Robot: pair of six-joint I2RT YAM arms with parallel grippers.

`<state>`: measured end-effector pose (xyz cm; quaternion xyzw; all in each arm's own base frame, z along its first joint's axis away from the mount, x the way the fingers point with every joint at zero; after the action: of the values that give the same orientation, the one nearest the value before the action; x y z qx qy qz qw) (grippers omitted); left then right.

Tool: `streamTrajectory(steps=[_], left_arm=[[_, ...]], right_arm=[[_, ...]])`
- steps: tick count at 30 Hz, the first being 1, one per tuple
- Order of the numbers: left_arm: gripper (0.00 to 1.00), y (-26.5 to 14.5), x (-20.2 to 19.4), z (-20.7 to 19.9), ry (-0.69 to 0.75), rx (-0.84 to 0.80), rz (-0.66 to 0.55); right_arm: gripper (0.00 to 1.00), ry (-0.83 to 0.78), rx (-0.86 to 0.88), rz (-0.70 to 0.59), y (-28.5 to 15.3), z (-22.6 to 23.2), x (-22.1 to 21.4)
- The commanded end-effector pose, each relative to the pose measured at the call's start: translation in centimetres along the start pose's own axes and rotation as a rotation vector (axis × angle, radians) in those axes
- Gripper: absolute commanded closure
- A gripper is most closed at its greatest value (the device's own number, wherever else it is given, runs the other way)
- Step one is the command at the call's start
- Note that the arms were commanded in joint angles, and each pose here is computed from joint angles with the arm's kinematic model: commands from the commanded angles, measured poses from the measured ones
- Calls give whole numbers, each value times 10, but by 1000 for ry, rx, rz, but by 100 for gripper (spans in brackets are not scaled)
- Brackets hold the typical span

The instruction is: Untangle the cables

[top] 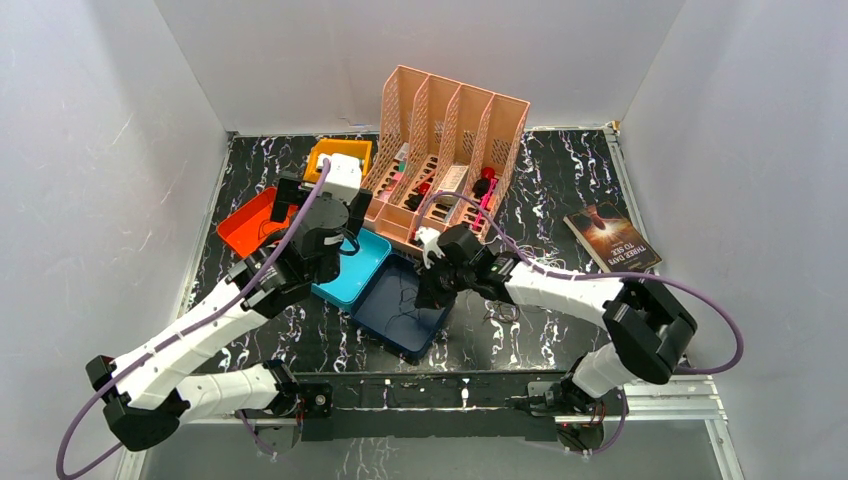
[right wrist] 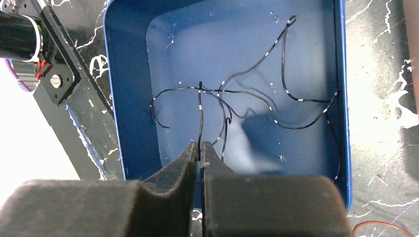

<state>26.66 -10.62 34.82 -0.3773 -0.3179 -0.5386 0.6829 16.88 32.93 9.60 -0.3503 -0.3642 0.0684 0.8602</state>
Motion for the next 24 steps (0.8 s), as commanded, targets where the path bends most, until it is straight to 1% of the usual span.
streamTrajectory(steps=[1, 4, 7, 8, 10, 13, 17, 21, 23, 24], left_arm=[[2, -2, 11, 4, -48, -12, -14], [2, -1, 11, 0, -52, -27, -15], [2, 0, 10, -5, -45, -38, -9], [2, 1, 10, -7, -43, -45, -9], [2, 0, 12, -12, -54, -73, -14], [2, -1, 13, -23, -75, -134, -21], [2, -2, 7, -39, -110, -202, -7], [2, -7, -4, -77, -151, -363, 35], [2, -9, -13, -99, -174, -437, 74], [2, -11, -18, -110, -185, -471, 99]], right_arm=[[70, -84, 47, -151, -26, 30, 47], [59, -101, 24, -208, -43, 35, 60], [52, -110, -19, -247, -58, 34, 68], [48, -111, -42, -259, -62, 31, 70], [45, -106, -108, -293, -70, 22, 74], [44, -54, -229, -351, -82, 4, 78], [46, 12, -339, -371, -88, -15, 73], [47, 105, -443, -424, -99, -33, 68], [41, 157, -506, -479, -109, -44, 67], [39, 181, -540, -504, -113, -50, 65]])
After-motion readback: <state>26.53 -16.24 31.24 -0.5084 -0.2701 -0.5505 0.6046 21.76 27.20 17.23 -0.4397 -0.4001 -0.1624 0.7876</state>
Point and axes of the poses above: each gripper's point midway between its finger pads, its own y axis out along the fingers, its own z axis along the line the jaws close on, x = y × z, the point moved 1 cm from there along -y, back along the fingers, and after that the axes turned 6 degrees about y, right-handed, at the moved point
